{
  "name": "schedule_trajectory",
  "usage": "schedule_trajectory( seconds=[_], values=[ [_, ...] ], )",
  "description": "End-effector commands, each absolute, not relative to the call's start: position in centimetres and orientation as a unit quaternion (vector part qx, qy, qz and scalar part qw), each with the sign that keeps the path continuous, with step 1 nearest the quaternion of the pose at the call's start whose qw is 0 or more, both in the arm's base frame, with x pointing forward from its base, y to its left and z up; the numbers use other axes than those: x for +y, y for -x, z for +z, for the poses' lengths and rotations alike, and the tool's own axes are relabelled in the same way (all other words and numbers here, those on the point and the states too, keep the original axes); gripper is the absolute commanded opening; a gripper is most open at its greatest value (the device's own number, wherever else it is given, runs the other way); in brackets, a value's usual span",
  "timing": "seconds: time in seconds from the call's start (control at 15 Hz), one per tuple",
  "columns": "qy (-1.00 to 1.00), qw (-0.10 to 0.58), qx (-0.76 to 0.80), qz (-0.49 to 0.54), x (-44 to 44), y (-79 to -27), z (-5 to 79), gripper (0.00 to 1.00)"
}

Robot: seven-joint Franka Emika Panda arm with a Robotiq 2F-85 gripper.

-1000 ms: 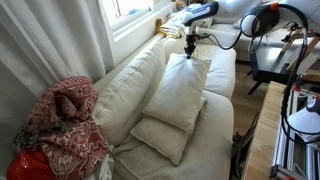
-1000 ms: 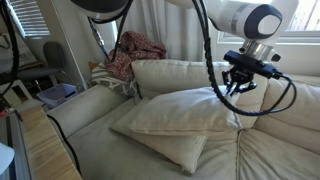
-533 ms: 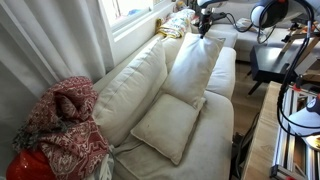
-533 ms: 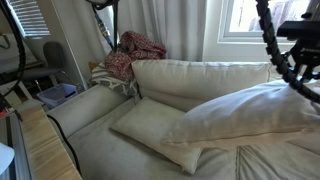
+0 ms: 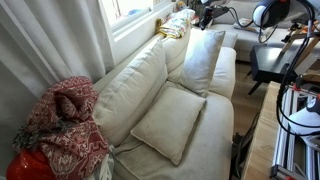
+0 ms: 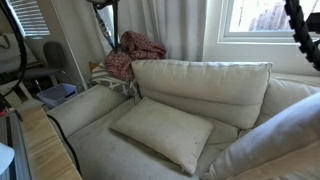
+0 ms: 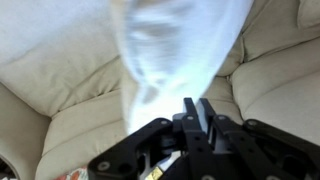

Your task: Move the top white pillow on the left to the right

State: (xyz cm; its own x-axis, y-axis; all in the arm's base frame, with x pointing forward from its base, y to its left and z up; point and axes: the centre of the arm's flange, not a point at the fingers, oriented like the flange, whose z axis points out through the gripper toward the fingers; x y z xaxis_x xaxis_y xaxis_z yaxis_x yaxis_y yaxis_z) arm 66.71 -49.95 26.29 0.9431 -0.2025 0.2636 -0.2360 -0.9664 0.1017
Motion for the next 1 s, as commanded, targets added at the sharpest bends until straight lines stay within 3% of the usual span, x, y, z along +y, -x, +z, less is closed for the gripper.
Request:
schedule_trajectory(
  seconds=[0.0,0.2,0.47,0.87,0.93],
  values=[
    [-0.982,0.047,-0.086,0.161,-49.6,-67.4,26.4,0.44],
    [-0.988,-0.024,-0.052,0.144,-45.2,-65.1,27.2,0.66],
    [-0.993,-0.097,-0.020,0.068,-36.1,-67.8,26.2,0.96],
    [-0.990,-0.078,-0.087,-0.073,-27.2,-67.0,26.7,1.00],
    [-0.994,-0.089,-0.059,-0.031,-31.2,-72.6,26.4,1.00]
  ],
)
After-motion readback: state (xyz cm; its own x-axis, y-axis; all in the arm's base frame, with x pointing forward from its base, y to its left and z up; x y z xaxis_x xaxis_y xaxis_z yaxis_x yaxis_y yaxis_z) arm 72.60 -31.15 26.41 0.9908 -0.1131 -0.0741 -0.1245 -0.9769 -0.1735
